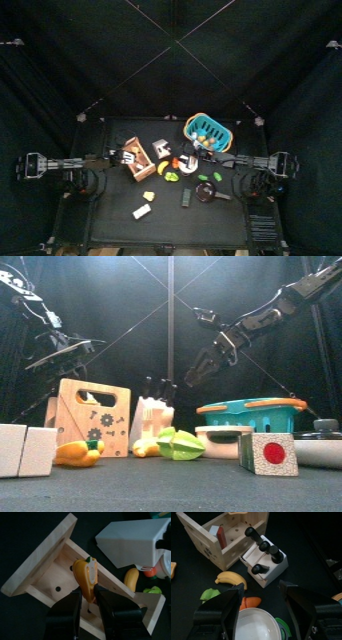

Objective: Hand over squash half

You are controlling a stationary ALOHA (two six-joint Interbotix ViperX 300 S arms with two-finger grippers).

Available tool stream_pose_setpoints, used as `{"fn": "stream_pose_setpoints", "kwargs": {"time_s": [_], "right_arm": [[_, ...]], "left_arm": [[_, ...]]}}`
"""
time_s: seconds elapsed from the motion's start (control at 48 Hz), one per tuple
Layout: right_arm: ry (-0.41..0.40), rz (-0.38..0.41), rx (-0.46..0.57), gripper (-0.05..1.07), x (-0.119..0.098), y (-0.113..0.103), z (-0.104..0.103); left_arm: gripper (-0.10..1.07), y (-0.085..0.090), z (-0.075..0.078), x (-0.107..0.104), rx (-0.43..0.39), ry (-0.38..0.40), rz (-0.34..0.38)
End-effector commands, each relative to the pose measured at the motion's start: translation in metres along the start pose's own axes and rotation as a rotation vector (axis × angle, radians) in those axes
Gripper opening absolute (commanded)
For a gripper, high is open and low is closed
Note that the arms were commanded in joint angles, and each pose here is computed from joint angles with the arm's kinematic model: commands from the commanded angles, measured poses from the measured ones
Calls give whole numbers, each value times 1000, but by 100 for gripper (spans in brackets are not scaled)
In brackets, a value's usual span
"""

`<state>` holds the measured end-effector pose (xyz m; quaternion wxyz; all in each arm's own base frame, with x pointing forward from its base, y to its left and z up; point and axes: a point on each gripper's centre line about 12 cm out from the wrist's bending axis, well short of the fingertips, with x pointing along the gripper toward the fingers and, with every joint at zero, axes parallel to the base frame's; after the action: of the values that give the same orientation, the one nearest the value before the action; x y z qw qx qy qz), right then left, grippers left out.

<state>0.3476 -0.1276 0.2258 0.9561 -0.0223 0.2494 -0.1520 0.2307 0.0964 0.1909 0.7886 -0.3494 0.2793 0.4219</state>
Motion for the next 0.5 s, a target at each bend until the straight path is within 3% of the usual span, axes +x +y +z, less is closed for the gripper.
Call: {"fn": "stream_pose_setpoints", "kwargs": {"time_s": [0.0, 0.083, 0.271, 0.479], "right_arm": [[-88, -15, 48, 91, -10, -5, 24], [-126, -20, 124, 91, -13, -7, 30], [-185, -27, 281, 91, -19, -8, 40], [-271, 11, 332, 91, -22, 9, 57]], "left_arm": [[61, -9, 3, -3, 65, -31, -46], [61, -19, 6, -8, 151, -71, -110], [61, -39, 13, -18, 247, -131, -272], [61, -67, 23, -32, 353, -193, -448]]}}
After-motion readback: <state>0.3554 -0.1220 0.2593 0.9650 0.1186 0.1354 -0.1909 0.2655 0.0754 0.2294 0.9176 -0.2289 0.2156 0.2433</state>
